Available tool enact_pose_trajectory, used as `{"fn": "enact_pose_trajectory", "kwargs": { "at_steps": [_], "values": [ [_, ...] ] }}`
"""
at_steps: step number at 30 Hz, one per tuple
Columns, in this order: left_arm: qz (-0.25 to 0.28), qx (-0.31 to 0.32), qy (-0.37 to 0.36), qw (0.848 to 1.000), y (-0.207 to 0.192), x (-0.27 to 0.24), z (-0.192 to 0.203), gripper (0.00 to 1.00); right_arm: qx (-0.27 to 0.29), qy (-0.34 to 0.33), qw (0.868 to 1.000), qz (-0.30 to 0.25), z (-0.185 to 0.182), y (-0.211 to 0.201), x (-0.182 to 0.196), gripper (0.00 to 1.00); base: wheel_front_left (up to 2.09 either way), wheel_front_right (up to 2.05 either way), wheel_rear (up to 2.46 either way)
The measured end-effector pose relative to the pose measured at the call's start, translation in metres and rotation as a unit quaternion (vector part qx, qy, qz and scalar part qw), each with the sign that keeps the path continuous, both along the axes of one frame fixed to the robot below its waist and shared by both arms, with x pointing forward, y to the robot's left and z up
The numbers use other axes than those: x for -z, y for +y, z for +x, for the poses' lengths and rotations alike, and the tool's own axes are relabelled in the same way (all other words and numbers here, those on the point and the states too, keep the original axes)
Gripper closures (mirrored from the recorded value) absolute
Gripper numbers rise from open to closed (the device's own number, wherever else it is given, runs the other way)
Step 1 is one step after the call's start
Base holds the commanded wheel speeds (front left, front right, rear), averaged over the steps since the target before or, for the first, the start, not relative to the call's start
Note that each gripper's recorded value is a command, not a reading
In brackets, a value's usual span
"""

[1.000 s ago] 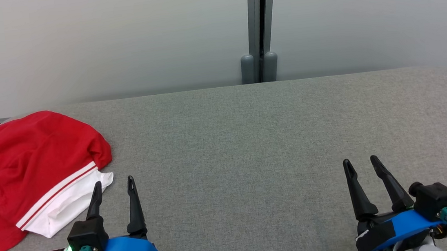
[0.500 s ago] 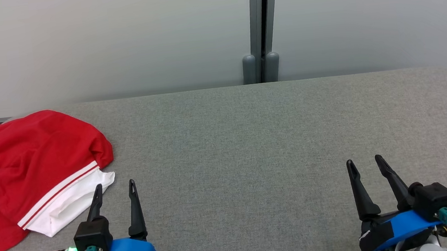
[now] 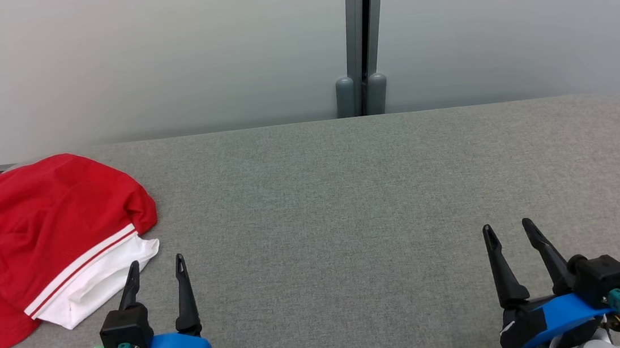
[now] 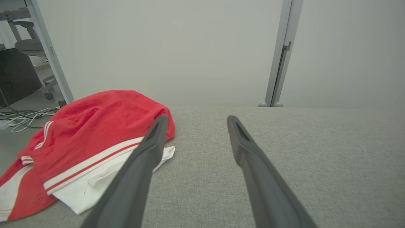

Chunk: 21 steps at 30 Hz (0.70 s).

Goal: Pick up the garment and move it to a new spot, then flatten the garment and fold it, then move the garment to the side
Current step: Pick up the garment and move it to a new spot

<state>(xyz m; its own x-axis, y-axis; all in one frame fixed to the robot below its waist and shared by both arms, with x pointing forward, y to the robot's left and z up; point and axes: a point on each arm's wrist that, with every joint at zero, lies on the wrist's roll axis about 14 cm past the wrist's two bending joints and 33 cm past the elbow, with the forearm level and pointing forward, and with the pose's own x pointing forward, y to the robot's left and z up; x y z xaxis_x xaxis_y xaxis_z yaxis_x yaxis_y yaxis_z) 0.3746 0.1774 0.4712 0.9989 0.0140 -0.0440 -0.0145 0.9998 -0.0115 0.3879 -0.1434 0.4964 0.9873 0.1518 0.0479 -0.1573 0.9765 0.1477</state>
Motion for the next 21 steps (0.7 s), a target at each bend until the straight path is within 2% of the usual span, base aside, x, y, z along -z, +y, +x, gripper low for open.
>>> {"fn": "enact_pose_trajectory", "kwargs": {
  "at_steps": [21],
  "values": [
    [0.0,-0.02,-0.004,1.0,0.014,-0.002,-0.003,0.0,-0.016,0.005,1.0,0.001,0.002,0.011,0.003,0.0,0.0,0.0,0.0]
  ]
}}
